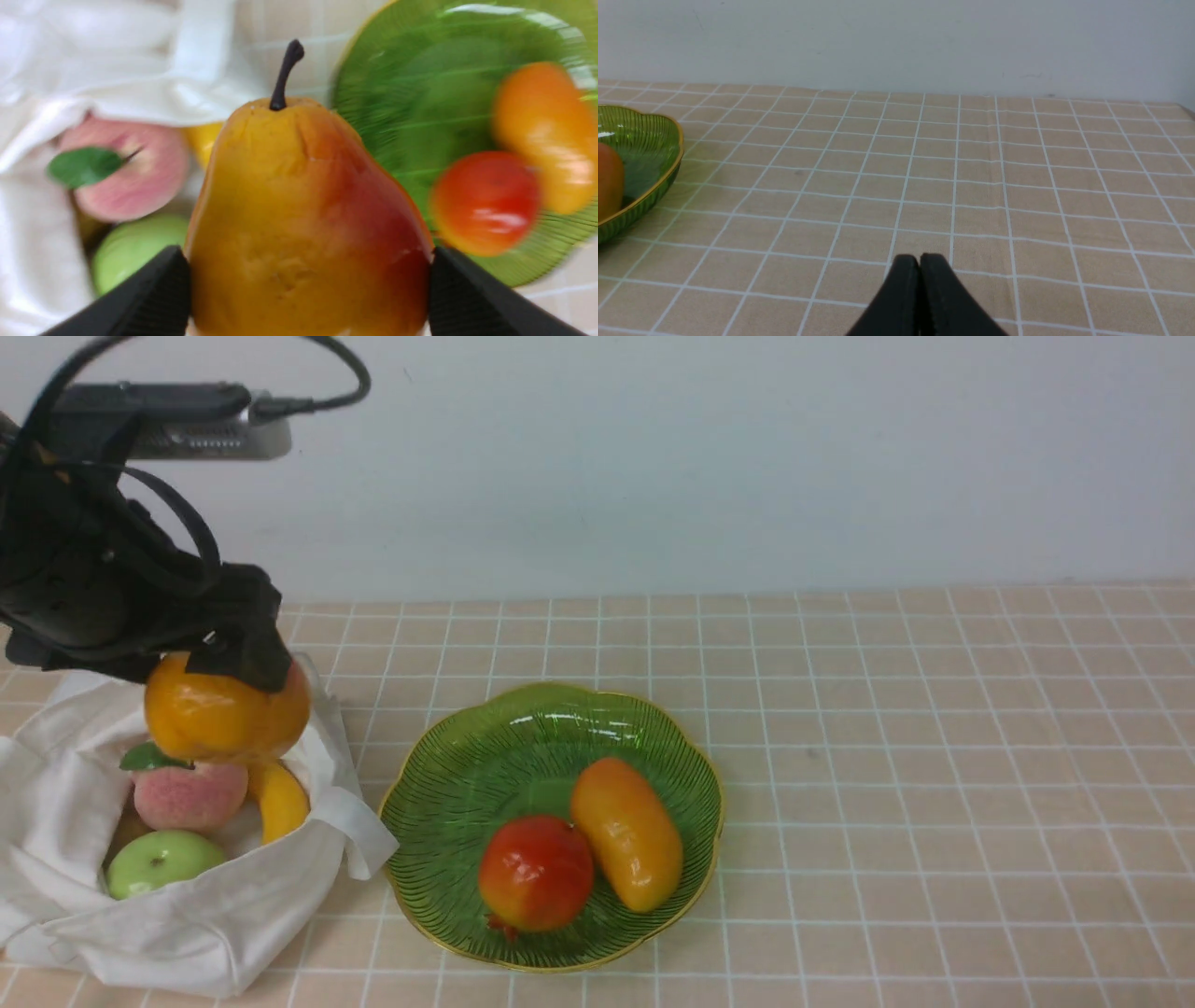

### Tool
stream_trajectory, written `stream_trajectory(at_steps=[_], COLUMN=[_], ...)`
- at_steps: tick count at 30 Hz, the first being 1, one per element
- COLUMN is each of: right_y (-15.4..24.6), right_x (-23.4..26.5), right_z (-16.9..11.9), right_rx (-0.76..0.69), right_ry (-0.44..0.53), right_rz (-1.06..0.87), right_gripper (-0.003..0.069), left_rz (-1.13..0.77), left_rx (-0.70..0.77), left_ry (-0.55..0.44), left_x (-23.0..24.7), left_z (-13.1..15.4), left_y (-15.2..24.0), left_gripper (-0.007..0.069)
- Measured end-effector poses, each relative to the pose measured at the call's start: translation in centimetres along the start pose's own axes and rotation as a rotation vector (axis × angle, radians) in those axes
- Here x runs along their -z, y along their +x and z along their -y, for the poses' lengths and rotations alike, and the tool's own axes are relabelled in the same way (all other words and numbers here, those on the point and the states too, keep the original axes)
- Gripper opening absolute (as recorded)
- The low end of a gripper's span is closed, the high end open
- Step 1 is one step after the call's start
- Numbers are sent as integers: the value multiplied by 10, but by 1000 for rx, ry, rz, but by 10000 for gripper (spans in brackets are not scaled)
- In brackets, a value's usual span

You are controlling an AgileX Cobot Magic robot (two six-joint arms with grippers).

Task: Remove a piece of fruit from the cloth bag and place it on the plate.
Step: Use the left arm to put the pear into the empty plate on the right

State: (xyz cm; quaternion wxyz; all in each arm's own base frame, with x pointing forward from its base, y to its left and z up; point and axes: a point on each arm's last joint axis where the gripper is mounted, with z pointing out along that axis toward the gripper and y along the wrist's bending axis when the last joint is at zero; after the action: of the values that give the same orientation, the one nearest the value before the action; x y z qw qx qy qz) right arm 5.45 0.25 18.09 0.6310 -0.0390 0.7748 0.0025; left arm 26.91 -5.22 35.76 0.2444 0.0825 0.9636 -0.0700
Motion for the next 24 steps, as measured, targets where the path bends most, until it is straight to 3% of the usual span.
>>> stream_trajectory(at_steps=[6, 11, 19, 24], right_y=[0, 0, 0, 0], right_x=[0, 0, 0, 0], right_z=[0, 0, 0, 0], right_rx=[0, 0, 0, 0], right_ry=[0, 0, 0, 0], right_rz=[0, 0, 0, 0], right_gripper=[-15, -15, -15, -15], left_rz=[145, 118, -29, -33], left_rx=[-218, -306, -336, -330], left_ry=[154, 180, 125, 116], left_x=[-4, -49, -141, -166], left_z=[54, 79, 82, 82], left_y=[-10, -19, -20, -20], left_gripper=[590, 590, 590, 600])
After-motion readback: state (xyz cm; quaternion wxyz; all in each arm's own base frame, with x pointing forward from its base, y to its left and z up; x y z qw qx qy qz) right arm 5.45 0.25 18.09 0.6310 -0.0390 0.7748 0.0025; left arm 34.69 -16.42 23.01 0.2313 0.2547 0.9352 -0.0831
